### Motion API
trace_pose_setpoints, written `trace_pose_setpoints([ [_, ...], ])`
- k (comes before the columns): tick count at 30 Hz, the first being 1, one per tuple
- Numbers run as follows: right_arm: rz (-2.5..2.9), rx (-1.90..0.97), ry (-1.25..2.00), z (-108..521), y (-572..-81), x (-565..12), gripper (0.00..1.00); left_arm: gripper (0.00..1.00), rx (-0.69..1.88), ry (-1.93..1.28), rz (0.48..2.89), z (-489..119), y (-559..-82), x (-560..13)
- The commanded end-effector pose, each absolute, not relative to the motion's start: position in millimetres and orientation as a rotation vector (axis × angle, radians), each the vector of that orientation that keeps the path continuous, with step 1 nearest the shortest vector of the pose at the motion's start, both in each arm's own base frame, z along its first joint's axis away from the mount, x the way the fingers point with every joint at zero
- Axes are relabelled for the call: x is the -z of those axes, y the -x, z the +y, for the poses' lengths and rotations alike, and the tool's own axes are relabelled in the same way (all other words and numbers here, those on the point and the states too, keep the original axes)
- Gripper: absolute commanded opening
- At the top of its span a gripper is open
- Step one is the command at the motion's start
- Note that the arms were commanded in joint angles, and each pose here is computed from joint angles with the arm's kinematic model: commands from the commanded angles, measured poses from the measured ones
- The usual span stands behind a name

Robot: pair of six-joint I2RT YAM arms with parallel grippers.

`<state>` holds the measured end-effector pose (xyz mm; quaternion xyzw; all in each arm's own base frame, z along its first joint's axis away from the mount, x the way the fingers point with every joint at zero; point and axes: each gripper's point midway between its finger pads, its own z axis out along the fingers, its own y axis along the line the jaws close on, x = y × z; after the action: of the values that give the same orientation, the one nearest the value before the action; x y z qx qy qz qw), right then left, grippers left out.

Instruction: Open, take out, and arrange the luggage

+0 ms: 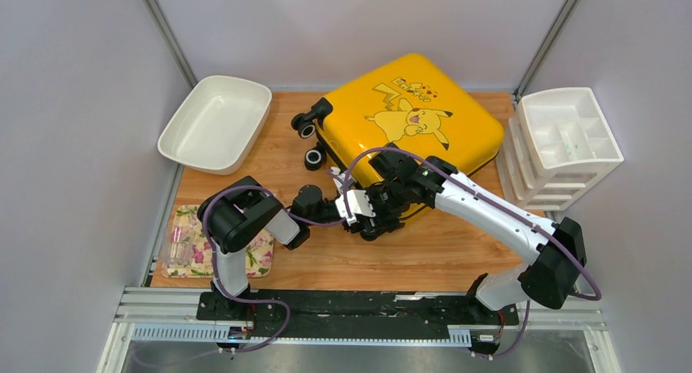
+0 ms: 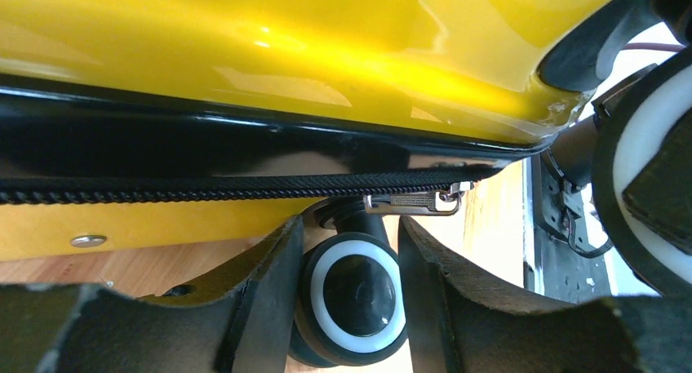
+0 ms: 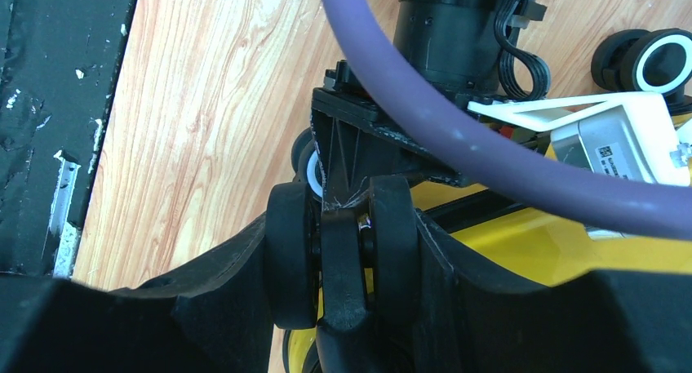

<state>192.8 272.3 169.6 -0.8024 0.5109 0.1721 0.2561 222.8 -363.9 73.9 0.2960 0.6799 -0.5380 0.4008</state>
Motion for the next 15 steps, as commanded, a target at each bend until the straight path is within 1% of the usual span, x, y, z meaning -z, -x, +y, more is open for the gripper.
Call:
trace_pose_setpoints([
  [1,1.437,-0.476,2.038,282.6,-201.9,-189.8,0.00,0.53,1.375,-0.745,1.190,-380.6,-235.4,-194.5],
  [3,1.441,-0.470,2.039,281.5,-202.7,-188.5,0.00,0.55,1.385,-0.750,1.167,-379.2,-232.5,-203.3],
  [4,1.441,-0.471,2.042,281.5,-202.1,-188.3,0.00,0.62,1.401,-0.763,1.160,-379.7,-228.4,-204.9],
  [5,1.439,-0.476,2.046,281.9,-201.4,-187.3,0.00,0.65,1.405,-0.762,1.159,-379.2,-227.4,-206.9],
  [7,1.445,-0.477,2.044,281.4,-201.6,-186.4,0.00,0.68,1.412,-0.766,1.155,-378.7,-224.8,-209.4],
  [8,1.449,-0.474,2.046,280.9,-201.9,-185.6,0.00,0.68,1.415,-0.766,1.159,-378.5,-224.3,-208.8],
  [9,1.446,-0.470,2.047,281.2,-202.2,-185.7,0.00,0.66,1.416,-0.766,1.155,-378.0,-223.6,-210.7],
  [12,1.450,-0.472,2.048,281.4,-202.3,-184.7,0.00,0.58,1.416,-0.761,1.151,-378.7,-224.3,-212.6],
  [13,1.448,-0.472,2.045,281.3,-202.6,-185.8,0.00,0.49,1.414,-0.758,1.147,-378.6,-225.4,-214.3],
  [15,1.448,-0.469,2.048,281.7,-203.0,-185.3,0.00,0.39,1.414,-0.752,1.141,-379.0,-226.6,-217.7],
])
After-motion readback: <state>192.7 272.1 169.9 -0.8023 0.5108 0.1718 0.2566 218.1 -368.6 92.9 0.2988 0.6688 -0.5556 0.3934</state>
